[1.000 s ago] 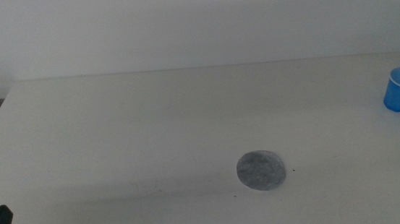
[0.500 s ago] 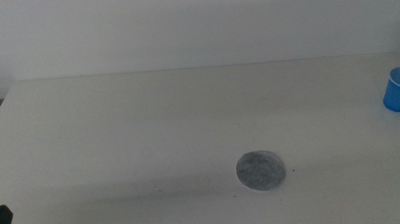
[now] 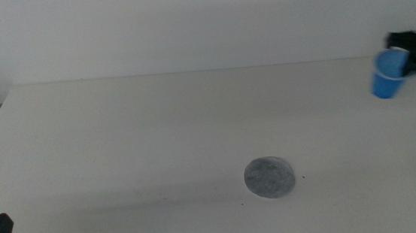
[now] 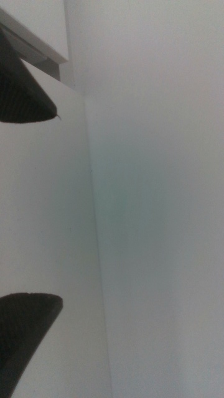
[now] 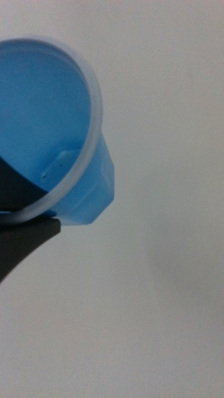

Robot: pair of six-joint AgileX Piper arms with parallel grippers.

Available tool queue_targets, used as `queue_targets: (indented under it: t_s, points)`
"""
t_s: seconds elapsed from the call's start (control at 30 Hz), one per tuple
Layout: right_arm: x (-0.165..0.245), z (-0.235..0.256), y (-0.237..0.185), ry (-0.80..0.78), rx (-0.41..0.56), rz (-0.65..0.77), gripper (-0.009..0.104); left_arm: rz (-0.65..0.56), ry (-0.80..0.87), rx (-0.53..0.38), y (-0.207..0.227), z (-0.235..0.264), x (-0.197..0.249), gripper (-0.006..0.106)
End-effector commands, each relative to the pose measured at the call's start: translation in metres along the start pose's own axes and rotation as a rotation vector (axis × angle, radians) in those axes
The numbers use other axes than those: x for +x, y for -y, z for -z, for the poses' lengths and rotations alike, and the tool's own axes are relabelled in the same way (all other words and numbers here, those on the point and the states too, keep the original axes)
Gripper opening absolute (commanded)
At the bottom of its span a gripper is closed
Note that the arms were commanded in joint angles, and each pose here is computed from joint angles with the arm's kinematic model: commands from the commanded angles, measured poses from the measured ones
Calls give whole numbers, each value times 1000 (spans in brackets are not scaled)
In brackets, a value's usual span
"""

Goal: Place an empty cup on a cup mat.

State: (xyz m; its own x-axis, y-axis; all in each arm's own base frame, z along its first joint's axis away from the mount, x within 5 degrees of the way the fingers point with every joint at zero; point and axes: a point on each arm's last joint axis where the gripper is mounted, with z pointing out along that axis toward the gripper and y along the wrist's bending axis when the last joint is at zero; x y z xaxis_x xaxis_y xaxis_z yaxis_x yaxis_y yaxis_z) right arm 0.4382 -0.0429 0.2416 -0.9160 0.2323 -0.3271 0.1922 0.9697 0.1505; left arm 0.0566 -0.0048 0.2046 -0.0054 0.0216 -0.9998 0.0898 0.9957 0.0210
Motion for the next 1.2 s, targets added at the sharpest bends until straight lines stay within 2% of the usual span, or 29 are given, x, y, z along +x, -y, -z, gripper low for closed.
queue_targets:
  t_s: [0.0, 0.2, 0.4, 0.83, 1.17]
  points:
    - [18, 20, -40, 14, -39, 103, -1, 10, 9, 2, 0, 0, -1, 94]
    - [100, 28, -128, -34, -126, 289, -1, 10, 9, 2, 0, 0, -1, 94]
    - [141, 19, -176, -39, -157, 372, -1, 10, 9, 2, 0, 0, -1, 94]
    - [156, -2, -182, -155, -123, 368, -1, 10, 9, 2, 0, 0, -1, 94]
    - [162, -2, -191, -151, -143, 385, -1, 10, 9, 2, 0, 0, -1, 94]
